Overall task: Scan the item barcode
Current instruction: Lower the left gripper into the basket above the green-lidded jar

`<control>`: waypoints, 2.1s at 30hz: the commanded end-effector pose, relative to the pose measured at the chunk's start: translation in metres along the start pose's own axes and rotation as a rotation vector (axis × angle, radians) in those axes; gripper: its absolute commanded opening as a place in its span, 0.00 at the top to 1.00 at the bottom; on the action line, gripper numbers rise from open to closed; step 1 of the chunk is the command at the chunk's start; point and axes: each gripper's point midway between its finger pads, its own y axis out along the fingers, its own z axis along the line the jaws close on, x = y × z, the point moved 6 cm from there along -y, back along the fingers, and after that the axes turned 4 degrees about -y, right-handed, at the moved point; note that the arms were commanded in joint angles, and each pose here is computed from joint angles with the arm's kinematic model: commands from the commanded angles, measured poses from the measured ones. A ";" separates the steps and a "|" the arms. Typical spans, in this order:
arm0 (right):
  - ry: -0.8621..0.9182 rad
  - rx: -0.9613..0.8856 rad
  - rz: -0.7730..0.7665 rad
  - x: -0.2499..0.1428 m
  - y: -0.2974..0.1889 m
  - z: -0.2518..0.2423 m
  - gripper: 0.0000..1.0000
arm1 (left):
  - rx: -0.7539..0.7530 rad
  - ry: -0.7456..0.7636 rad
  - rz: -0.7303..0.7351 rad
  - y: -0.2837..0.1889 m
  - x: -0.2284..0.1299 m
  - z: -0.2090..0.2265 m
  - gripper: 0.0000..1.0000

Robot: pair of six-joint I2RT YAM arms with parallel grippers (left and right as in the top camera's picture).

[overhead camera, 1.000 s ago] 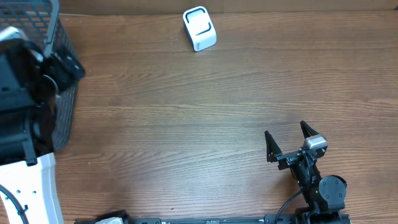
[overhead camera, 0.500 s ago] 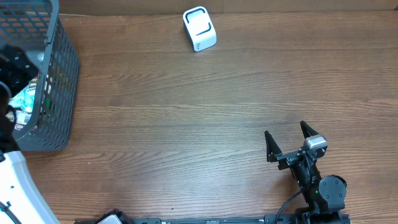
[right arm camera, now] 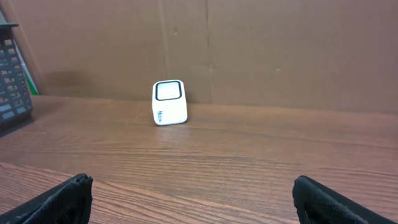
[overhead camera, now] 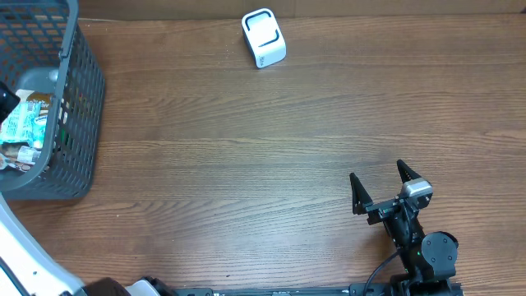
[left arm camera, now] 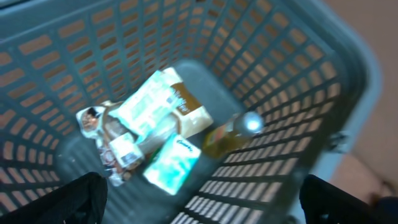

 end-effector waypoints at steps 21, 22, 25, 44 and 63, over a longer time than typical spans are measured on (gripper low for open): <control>0.003 0.008 0.003 -0.003 0.001 0.001 0.00 | 0.116 0.149 -0.022 0.023 0.013 0.018 0.00; 0.003 0.008 0.003 -0.003 0.001 0.001 0.00 | 0.116 0.150 -0.024 0.023 0.013 0.018 0.00; 0.003 0.008 0.003 -0.003 0.001 0.001 0.00 | 0.114 0.150 -0.030 0.023 0.014 0.018 0.00; 0.003 0.008 0.003 -0.003 0.001 0.001 0.00 | 0.115 0.143 -0.023 0.023 0.013 0.018 0.00; 0.003 0.008 0.003 -0.003 0.001 0.001 0.00 | 0.121 0.140 0.004 0.028 0.009 0.020 0.00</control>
